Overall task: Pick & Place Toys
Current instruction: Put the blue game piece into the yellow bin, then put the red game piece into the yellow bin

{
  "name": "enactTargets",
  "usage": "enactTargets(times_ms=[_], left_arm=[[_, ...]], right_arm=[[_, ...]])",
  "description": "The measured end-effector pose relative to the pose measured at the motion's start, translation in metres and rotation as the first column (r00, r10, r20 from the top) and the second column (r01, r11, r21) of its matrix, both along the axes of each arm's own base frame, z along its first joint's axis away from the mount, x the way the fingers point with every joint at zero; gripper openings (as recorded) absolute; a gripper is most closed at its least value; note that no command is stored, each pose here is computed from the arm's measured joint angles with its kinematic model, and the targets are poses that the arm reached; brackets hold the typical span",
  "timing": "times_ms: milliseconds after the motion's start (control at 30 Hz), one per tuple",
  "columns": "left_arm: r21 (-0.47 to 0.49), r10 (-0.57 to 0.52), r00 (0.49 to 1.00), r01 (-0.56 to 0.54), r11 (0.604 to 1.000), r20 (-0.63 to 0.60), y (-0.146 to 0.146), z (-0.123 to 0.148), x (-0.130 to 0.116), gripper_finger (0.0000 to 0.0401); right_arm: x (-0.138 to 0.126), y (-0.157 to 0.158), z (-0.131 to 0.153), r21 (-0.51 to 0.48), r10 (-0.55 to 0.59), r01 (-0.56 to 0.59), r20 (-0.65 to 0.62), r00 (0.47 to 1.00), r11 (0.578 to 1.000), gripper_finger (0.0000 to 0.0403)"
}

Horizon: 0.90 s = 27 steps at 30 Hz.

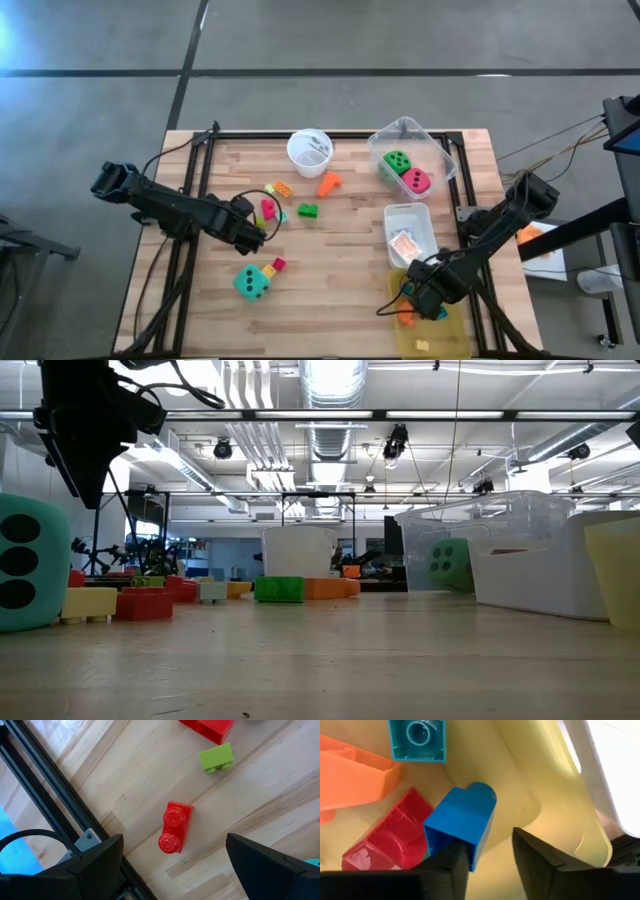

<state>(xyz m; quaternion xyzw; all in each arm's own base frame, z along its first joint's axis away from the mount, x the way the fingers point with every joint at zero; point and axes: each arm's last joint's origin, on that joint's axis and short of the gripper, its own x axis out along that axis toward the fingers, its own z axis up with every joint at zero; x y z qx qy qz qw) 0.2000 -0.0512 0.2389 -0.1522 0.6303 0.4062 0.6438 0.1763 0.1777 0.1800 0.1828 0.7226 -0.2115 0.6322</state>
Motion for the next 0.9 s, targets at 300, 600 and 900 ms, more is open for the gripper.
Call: enactTargets(times_ms=[300, 600, 900], left_arm=[[-0.019, 0.005, 1.0, -0.005, 1.0, 0.005, -0.001, 0.0, 0.001, 0.0353], [-0.033, 0.012, 1.0, -0.012, 0.999, 0.006, -0.001, -0.001, 0.001, 0.0353], [-0.075, 0.03, 1.0, -0.031, 0.997, -0.008, 0.0, -0.001, 0.001, 0.0353]], right_arm=[[0.001, 0.004, 0.005, 0.074, 0.003, 0.0, -0.047, 0.999, 0.997, 0.0223], [0.006, 0.008, 0.026, 0.056, 0.004, -0.002, -0.03, 1.0, 0.998, 0.0238], [0.012, 0.016, 0.054, 0.002, 0.025, -0.026, 0.082, 0.996, 1.0, 0.0238]])
